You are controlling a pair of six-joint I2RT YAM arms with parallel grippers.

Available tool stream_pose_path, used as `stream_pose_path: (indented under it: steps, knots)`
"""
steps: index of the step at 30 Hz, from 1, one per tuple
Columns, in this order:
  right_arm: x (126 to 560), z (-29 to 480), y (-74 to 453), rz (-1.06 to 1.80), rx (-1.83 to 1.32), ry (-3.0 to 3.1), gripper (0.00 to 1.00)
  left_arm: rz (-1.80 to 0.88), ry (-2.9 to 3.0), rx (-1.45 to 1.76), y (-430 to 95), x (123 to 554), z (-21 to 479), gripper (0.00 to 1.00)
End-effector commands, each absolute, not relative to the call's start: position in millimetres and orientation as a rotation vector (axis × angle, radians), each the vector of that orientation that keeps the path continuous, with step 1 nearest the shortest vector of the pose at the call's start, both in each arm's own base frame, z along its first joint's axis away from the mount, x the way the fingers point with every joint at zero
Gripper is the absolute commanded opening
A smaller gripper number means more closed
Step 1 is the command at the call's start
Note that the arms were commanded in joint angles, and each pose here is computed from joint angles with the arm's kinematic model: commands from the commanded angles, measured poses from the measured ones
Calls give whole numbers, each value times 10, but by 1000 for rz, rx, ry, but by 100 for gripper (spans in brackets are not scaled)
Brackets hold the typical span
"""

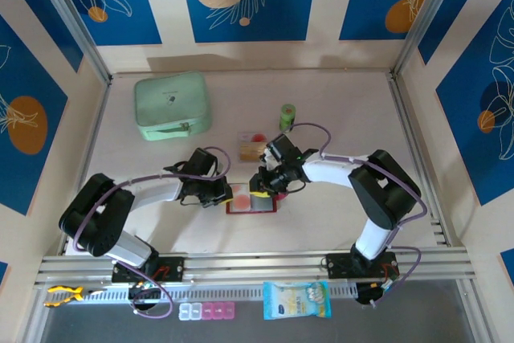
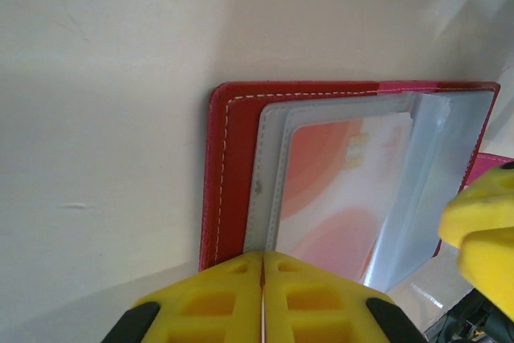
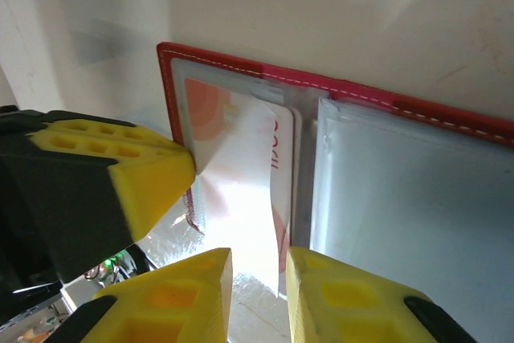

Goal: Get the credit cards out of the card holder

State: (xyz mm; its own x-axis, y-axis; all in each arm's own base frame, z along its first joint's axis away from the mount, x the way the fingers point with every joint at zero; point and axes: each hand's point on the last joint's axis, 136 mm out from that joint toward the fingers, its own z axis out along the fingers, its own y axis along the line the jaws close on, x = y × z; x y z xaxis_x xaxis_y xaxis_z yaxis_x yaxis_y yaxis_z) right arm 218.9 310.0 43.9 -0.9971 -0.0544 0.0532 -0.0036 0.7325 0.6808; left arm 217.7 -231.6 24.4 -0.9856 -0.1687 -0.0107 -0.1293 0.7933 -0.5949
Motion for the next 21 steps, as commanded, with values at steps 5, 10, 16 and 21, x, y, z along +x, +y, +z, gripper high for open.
stream_pose_path:
  steps: [5,10,16,21]
  knots:
    - [2160,445,3257,-1173,113,-2806,24,-926,2962,-257,-2246,2101,129,9]
    - [2168,429,3275,-1168,117,-2811,22,-920,2966,-257,-2239,2094,119,9]
    - [2158,408,3310,-1174,133,-2795,22,-917,2970,-259,-2235,2088,113,9]
    - [2145,387,3337,-1171,145,-2786,22,-920,2970,-255,-2237,2080,121,9]
